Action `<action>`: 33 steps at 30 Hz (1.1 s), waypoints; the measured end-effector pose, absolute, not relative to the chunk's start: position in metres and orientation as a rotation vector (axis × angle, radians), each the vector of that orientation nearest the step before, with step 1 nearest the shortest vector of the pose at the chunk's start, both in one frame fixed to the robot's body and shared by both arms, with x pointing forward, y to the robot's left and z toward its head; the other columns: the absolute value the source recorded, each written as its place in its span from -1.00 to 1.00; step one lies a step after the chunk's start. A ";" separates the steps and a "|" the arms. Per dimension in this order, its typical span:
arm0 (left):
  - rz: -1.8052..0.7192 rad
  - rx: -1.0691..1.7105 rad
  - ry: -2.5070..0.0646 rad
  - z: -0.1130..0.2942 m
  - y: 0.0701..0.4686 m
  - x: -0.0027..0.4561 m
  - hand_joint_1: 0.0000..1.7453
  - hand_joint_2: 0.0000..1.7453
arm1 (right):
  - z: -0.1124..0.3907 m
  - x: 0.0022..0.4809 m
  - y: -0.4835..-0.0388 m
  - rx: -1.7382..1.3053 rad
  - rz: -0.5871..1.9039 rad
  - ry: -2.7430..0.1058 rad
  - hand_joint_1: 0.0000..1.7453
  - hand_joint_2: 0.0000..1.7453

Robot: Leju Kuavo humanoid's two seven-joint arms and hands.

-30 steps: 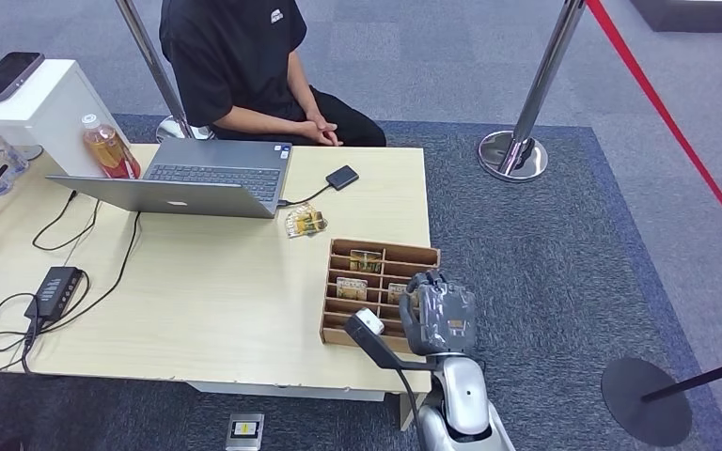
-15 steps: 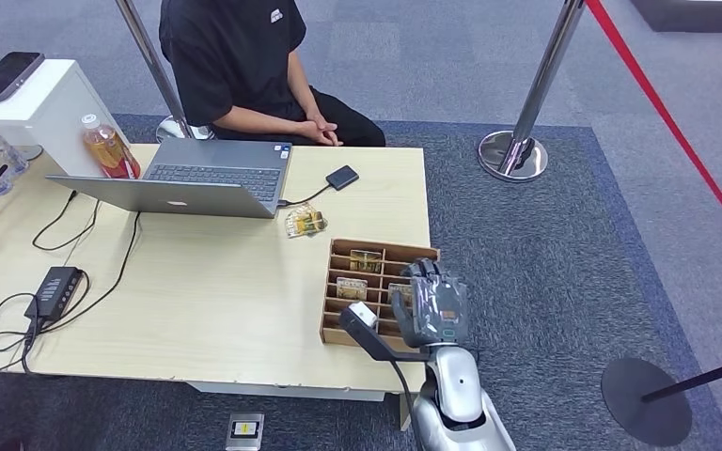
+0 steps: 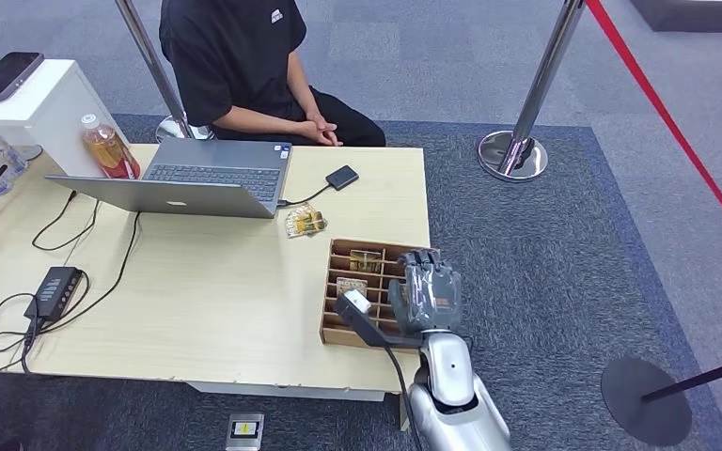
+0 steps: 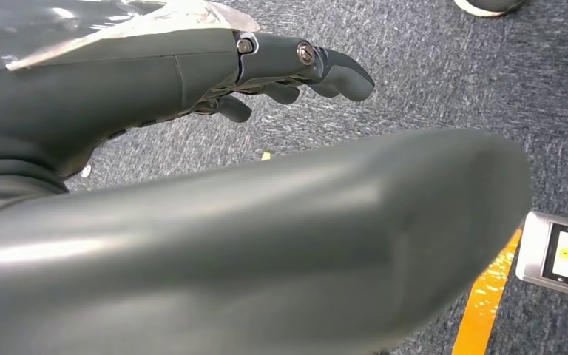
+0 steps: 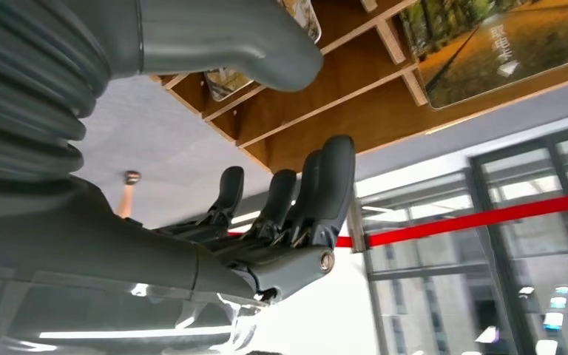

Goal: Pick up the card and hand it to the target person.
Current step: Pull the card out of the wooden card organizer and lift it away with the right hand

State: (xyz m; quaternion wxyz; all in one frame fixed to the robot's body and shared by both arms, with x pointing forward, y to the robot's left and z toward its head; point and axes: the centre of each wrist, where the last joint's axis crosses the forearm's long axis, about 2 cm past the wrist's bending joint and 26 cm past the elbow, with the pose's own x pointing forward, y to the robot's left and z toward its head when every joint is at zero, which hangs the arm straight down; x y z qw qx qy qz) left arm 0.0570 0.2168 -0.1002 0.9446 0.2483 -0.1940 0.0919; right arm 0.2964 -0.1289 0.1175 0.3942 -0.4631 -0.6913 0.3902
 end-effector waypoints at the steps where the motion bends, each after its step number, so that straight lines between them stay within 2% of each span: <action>1: 0.188 0.506 -0.395 -0.100 0.217 0.057 -1.00 -1.00 | 0.118 0.297 -0.128 -1.177 0.987 -1.749 0.01 1.00; 13: 0.187 0.501 -0.400 -0.100 0.217 0.057 -1.00 -1.00 | 0.112 0.286 -0.129 -1.202 0.983 -1.726 0.07 1.00; 19: 0.185 0.501 -0.401 -0.100 0.217 0.057 -1.00 -1.00 | 0.113 0.278 -0.135 -1.217 0.963 -1.742 -0.09 1.00; 27: 0.182 0.499 -0.402 -0.100 0.216 0.057 -1.00 -1.00 | 0.117 0.272 -0.141 -1.238 0.937 -1.763 -0.09 1.00; 33: 0.170 0.491 -0.408 -0.100 0.216 0.057 -1.00 -1.00 | 0.115 0.269 -0.144 -1.240 0.943 -1.750 -0.01 1.00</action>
